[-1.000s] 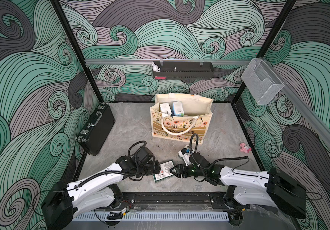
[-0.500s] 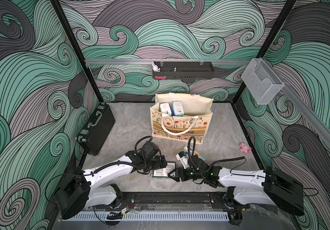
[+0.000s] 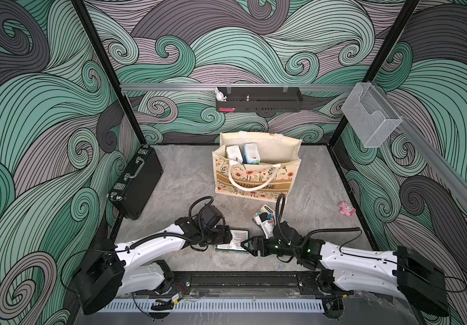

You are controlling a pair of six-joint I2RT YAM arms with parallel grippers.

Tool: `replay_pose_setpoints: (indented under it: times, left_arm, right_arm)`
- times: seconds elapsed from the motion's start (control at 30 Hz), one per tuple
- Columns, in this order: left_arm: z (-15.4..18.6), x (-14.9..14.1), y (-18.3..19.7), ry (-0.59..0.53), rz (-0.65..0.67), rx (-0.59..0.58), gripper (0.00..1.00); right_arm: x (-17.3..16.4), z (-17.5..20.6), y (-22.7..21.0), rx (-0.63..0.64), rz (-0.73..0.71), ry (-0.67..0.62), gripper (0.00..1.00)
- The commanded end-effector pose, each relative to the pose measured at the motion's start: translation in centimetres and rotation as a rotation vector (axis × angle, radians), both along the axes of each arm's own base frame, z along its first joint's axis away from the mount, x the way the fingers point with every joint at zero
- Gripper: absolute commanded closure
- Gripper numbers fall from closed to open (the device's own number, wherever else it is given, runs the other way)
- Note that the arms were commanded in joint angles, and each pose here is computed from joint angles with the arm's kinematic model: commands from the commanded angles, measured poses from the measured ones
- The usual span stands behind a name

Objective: Put tissues into the canvas bag
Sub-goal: Adjust the pack of facial tissues at the center of the board, then pick up the pack of facial tissues from the center of the board.

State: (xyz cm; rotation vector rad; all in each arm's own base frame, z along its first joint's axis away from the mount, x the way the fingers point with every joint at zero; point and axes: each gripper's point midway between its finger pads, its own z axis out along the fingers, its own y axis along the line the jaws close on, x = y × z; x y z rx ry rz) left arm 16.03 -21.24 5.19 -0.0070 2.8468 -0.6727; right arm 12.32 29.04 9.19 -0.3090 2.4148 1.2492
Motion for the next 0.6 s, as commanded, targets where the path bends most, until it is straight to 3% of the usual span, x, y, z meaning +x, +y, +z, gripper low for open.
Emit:
replay_pose_setpoints:
  times: [0.0, 0.13, 0.3, 0.47, 0.57]
  left_arm:
    - [-0.1, -0.4, 0.7, -0.020, -0.014, 0.011, 0.17]
    - [0.2, -0.7, 1.1, -0.030, -0.014, 0.005, 0.27]
    - [1.0, -0.7, 1.4, -0.069, -0.013, -0.018, 0.56]
    - [0.8, -0.6, 1.4, -0.085, 0.000, -0.042, 0.75]
    - [0.1, -0.8, 1.7, -0.069, 0.002, -0.025, 0.81]
  right_arm:
    - [0.6, -1.6, -1.8, -0.057, -0.069, -0.012, 0.22]
    - [0.8, -1.9, -2.3, -0.061, -0.082, -0.004, 0.22]
    - [1.0, -2.0, -2.1, -0.059, -0.079, 0.002, 0.22]
    - [1.2, -1.8, -1.0, -0.015, -0.064, 0.032, 0.22]
    - [1.5, -1.9, -0.6, -0.007, -0.062, 0.048, 0.22]
